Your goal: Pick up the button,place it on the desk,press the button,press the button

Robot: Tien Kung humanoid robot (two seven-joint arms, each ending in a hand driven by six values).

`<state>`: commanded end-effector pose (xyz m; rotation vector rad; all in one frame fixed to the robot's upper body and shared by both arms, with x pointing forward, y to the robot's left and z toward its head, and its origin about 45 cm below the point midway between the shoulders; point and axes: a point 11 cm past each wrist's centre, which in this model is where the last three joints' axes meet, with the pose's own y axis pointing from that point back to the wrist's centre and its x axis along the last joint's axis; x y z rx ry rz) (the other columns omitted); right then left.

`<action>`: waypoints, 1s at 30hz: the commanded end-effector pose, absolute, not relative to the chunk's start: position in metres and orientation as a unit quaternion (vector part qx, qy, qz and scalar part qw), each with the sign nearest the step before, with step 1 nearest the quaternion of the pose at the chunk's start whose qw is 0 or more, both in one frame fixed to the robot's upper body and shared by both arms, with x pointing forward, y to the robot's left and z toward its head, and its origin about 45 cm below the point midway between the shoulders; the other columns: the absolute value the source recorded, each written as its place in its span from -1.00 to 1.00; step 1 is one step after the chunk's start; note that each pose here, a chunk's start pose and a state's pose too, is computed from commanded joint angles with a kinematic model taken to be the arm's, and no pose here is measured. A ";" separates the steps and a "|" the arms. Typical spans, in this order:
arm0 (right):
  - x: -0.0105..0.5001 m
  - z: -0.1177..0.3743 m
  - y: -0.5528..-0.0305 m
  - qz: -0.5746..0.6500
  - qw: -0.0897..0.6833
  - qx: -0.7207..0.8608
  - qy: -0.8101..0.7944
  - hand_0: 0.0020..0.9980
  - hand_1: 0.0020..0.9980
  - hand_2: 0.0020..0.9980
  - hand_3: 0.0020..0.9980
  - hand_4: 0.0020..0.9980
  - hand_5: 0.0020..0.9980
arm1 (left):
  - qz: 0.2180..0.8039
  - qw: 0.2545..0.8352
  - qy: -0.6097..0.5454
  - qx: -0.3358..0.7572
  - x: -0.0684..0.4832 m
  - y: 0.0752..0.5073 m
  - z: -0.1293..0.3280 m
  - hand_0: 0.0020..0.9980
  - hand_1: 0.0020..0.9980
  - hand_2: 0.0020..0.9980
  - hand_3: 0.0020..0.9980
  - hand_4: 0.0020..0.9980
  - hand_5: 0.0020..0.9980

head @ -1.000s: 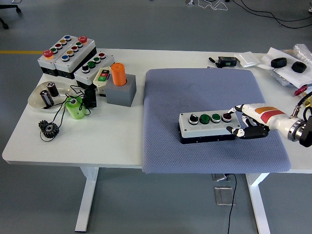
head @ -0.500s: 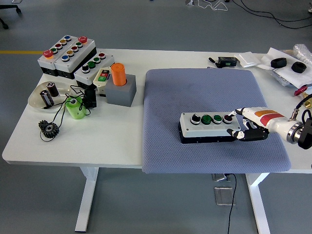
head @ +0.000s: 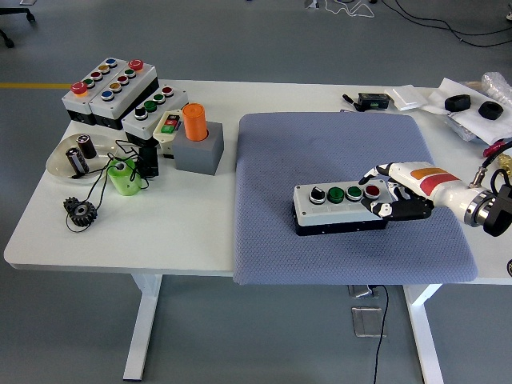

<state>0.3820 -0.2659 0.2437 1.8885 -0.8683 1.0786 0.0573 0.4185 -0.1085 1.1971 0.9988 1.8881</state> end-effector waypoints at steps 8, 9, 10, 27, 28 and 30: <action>0.380 0.230 -0.256 0.410 0.397 0.752 -0.329 -0.89 -1.00 -0.78 0.48 0.28 0.29 | 0.725 0.340 0.384 0.460 0.057 0.418 -0.109 0.35 0.46 0.47 0.09 -0.22 1.00; 0.379 0.227 -0.256 0.407 0.401 0.753 -0.325 -0.89 -1.00 -0.78 0.48 0.28 0.29 | 0.725 0.340 0.384 0.460 0.057 0.418 -0.109 0.35 0.46 0.47 0.09 -0.22 1.00; 0.379 0.224 -0.256 0.404 0.407 0.754 -0.321 -0.89 -1.00 -0.78 0.48 0.28 0.29 | 0.726 0.339 0.384 0.459 0.057 0.418 -0.109 0.35 0.46 0.47 0.09 -0.22 1.00; 0.385 0.266 -0.258 0.415 0.358 0.751 -0.369 -0.88 -1.00 -0.77 0.48 0.28 0.29 | 0.726 0.340 0.383 0.459 0.057 0.419 -0.108 0.35 0.45 0.46 0.08 -0.22 1.00; 0.386 0.271 -0.260 0.413 0.350 0.752 -0.377 -0.88 -1.00 -0.77 0.48 0.28 0.29 | 0.726 0.340 0.383 0.459 0.057 0.419 -0.108 0.35 0.45 0.46 0.08 -0.22 1.00; 0.389 0.284 -0.266 0.399 0.327 0.755 -0.404 -0.88 -1.00 -0.77 0.48 0.28 0.29 | 0.726 0.340 0.383 0.459 0.056 0.419 -0.109 0.35 0.45 0.46 0.08 -0.22 1.00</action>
